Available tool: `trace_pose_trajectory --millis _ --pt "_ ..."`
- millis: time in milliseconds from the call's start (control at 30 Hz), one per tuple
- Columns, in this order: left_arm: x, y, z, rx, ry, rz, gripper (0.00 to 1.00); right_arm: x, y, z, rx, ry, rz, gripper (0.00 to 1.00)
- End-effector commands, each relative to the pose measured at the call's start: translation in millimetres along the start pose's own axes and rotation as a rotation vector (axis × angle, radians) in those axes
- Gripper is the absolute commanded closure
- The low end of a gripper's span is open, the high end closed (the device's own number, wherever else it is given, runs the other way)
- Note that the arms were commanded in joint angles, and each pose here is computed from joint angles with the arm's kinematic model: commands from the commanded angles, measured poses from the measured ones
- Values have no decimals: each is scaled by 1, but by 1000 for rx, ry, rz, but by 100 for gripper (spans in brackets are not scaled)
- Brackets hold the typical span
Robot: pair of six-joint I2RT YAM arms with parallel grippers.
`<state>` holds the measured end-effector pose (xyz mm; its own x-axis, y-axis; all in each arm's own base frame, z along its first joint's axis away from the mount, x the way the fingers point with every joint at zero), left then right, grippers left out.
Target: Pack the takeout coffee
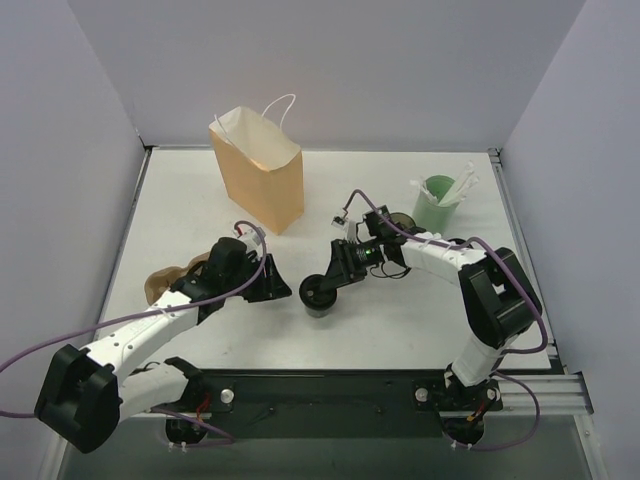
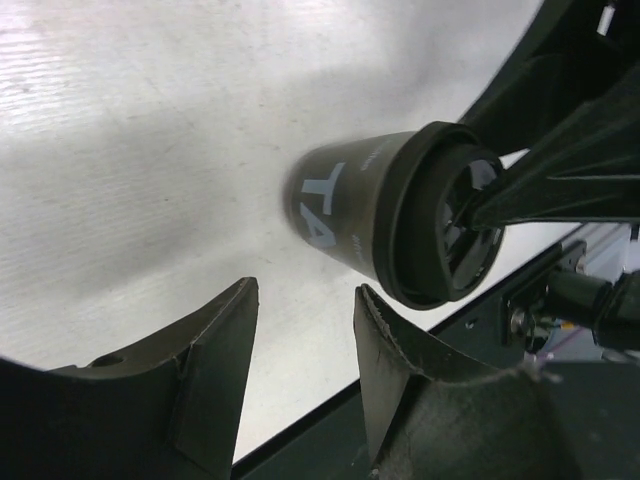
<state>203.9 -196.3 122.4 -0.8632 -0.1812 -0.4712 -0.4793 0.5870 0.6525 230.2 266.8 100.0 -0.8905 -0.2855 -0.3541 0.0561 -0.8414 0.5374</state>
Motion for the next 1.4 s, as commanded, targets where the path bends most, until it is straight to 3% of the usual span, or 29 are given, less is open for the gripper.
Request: trace_pose_trajectory --millis 0,233,900,1133,1367 --pt "-21 12 -37 189 -128 -26 47 40 -4 -21 83 -38 152 67" --pt "-20 3 -47 298 -138 -1 48 40 -8 -15 65 -17 177 68" --pt "-3 -16 -21 218 -96 23 51 45 -12 -16 67 -16 205 68" --pt "3 -26 -21 269 -73 24 52 44 -13 -18 77 -20 201 68" --pt "33 -29 13 100 18 57 62 59 -14 -30 125 -42 182 70"
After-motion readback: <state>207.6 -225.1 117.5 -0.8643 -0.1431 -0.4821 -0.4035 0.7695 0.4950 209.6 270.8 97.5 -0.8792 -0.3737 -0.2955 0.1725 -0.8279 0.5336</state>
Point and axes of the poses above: each gripper's point midway between its finger pads, its own y axis back along the fingers, its own z axis along the line the jaws close on, x = y × z, the point moved 3 cm from there along y, back along the fingers, and after that the axes turned 1 degree about -y, right-handed, at the moved point
